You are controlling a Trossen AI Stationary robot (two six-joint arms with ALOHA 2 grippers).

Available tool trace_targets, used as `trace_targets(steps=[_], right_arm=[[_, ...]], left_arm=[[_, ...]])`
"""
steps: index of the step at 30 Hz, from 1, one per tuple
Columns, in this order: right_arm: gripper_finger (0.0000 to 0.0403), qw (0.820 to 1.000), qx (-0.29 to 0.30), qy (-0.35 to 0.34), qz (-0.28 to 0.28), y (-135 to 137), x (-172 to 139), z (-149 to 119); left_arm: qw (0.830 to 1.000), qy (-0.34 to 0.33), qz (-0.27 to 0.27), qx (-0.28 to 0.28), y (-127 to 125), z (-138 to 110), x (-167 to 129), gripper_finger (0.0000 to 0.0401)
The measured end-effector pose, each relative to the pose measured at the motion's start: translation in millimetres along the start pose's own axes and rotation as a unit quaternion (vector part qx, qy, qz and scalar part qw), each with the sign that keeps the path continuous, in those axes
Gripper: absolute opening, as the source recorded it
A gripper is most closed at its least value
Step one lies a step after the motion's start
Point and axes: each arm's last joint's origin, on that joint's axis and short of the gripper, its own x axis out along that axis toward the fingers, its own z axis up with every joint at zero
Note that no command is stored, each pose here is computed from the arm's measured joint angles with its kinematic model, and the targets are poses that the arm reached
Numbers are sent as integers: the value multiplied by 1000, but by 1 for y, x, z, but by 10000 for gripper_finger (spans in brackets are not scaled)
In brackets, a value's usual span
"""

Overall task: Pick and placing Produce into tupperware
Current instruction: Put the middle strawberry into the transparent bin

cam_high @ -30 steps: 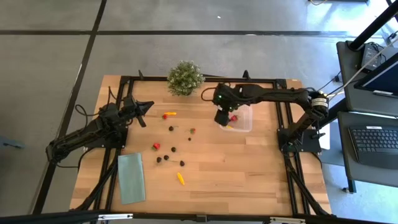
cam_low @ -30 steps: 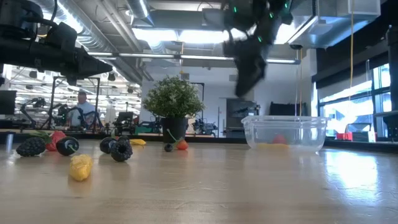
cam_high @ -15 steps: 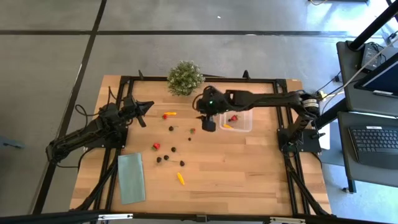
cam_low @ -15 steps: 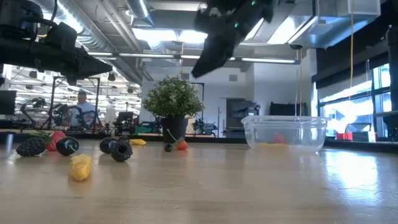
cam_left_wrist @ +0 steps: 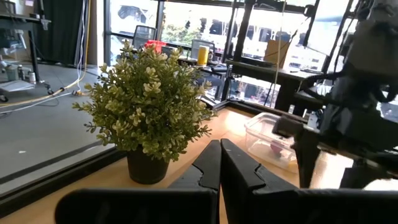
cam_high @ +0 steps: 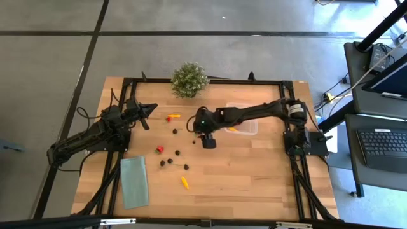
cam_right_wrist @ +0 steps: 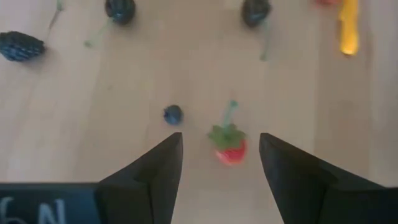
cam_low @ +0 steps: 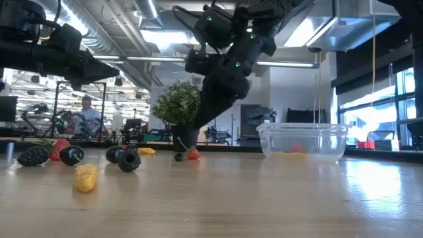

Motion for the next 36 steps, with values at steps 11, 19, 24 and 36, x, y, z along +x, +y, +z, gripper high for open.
trace_targets(steps=[11, 19, 24, 36], right_arm=[[214, 1000, 1, -21, 1, 0, 3, 3], [214, 1000, 1, -10, 4, 1, 28, -5], [214, 1000, 5, 6, 5, -1, 39, -12], [214, 1000, 14, 21, 1, -9, 45, -19]], left_arm=[[1000, 0, 0, -1, 0, 0, 0, 0], [1000, 0, 0, -1, 0, 0, 0, 0], [1000, 0, 0, -1, 0, 0, 0, 0], [1000, 0, 0, -1, 0, 0, 0, 0]])
